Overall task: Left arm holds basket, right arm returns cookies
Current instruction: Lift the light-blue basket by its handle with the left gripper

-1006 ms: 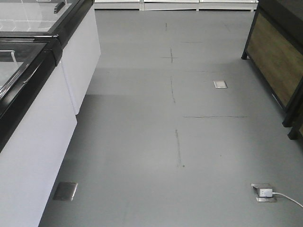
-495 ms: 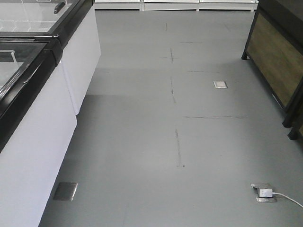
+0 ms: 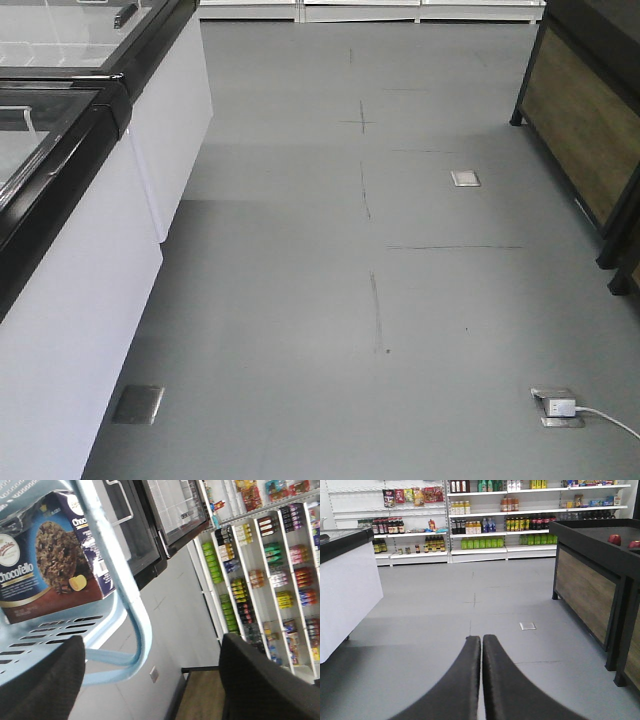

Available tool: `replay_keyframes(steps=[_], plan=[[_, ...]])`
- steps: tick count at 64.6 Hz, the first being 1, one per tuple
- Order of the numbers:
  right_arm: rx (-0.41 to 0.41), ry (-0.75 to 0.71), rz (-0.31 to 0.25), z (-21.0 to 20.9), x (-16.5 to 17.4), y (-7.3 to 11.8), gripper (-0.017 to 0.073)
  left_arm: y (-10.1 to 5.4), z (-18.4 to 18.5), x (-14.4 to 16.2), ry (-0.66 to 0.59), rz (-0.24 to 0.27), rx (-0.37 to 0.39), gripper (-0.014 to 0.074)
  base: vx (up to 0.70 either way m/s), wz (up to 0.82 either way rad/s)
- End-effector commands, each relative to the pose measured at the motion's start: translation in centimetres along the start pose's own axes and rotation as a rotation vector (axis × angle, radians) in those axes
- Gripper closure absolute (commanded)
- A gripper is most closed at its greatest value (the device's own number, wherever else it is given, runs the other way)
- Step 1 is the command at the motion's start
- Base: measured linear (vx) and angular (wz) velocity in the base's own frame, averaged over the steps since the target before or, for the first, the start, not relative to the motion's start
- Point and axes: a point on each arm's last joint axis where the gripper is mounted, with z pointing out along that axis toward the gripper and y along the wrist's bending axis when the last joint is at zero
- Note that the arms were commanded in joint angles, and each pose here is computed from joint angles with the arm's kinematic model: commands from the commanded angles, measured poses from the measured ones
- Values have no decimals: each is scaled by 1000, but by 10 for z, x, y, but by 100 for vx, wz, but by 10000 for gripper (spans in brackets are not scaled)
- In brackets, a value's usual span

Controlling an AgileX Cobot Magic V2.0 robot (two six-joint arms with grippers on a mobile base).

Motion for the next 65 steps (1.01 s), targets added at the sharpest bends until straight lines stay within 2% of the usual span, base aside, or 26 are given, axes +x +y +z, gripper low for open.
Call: replay_keyframes(steps=[1, 11, 20, 25, 39, 56, 65], plan=[[-1, -80, -1, -1, -6, 0, 567, -14, -1, -10, -59, -19, 106, 57, 0, 0], [-1, -80, -1, -1, -6, 0, 567, -3, 13, -20, -75, -39, 139, 59, 0, 0], [-1, -80, -1, -1, -6, 0, 567, 5, 25, -31, -89, -109, 206, 59, 0, 0], [-1, -80, -1, -1, -6, 0, 567, 9, 30, -36, -98, -129, 238, 59, 0, 0], [-1, -80, -1, -1, -6, 0, 567, 23, 45, -47, -118, -210, 286, 60, 0, 0], [-1, -80, -1, -1, -6, 0, 567, 23, 65, -54, -53, -188, 356, 105, 0, 0], [-1, -80, -1, -1, -6, 0, 567, 14, 70, -56, -37, -143, 380, 174, 0, 0]])
